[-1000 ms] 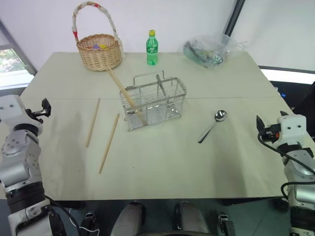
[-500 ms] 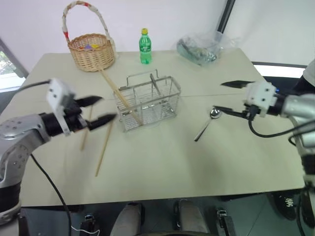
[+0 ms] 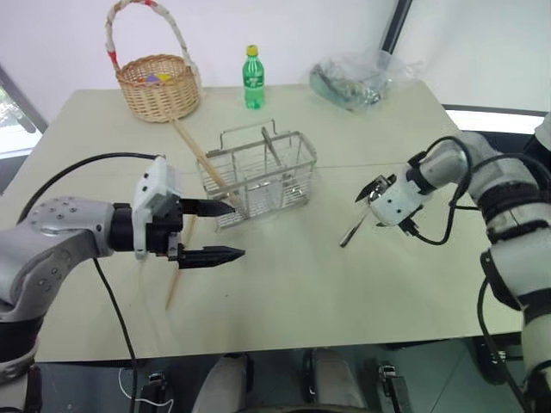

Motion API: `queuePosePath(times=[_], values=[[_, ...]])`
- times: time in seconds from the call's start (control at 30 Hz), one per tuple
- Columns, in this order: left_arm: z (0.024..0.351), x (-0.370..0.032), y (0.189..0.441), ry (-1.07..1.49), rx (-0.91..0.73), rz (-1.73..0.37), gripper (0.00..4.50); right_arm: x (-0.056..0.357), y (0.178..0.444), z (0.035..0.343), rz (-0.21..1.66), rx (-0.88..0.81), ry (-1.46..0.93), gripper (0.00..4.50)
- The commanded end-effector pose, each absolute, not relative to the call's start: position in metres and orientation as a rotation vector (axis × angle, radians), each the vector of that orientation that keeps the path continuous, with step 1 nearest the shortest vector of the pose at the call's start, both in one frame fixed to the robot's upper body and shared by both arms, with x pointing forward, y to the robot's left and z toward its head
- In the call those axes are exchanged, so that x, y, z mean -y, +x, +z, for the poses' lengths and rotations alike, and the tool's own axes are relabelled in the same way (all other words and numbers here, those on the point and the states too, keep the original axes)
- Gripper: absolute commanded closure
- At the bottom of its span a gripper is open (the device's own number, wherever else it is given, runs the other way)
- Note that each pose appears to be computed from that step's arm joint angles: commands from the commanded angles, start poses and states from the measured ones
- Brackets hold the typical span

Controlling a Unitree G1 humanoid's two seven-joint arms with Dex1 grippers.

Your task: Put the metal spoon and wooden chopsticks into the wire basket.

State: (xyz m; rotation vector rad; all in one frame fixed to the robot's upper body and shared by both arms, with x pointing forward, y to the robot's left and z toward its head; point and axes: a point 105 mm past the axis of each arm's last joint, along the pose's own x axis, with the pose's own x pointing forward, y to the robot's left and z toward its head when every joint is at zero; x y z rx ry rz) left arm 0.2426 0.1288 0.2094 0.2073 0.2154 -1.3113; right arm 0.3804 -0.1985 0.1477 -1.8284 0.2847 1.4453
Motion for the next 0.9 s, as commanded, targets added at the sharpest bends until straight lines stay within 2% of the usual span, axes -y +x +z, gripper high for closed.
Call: queuePosePath(times=[0.03,0.27,0.43,0.5,0.57,0.7,0.73,0.9], values=[[0.21,-0.123,0.236,0.232,-0.202,-1.334,0.11,0.194,0.393,0.153,1.384,-0.246,-1.969,0.86],[0.218,-0.118,0.236,0.199,-0.156,-1.305,0.11,0.194,0.401,0.136,1.37,-0.242,-2.104,0.86],[0.222,-0.118,0.235,0.187,-0.148,-1.286,0.11,0.196,0.399,0.127,1.394,-0.26,-2.104,0.86],[0.222,-0.118,0.234,0.184,-0.147,-1.28,0.0,0.195,0.397,0.123,1.408,-0.262,-2.095,1.37],[0.221,-0.117,0.234,0.186,-0.146,-1.274,0.0,0.192,0.396,0.121,1.421,-0.257,-2.07,2.16],[0.223,-0.117,0.236,0.181,-0.132,-1.262,0.0,0.188,0.393,0.121,1.433,-0.255,-2.016,4.24],[0.225,-0.117,0.237,0.179,-0.127,-1.259,0.0,0.187,0.393,0.121,1.435,-0.255,-2.009,4.45],[0.23,-0.117,0.242,0.172,-0.109,-1.253,0.0,0.189,0.391,0.122,1.434,-0.271,-1.962,4.45]])
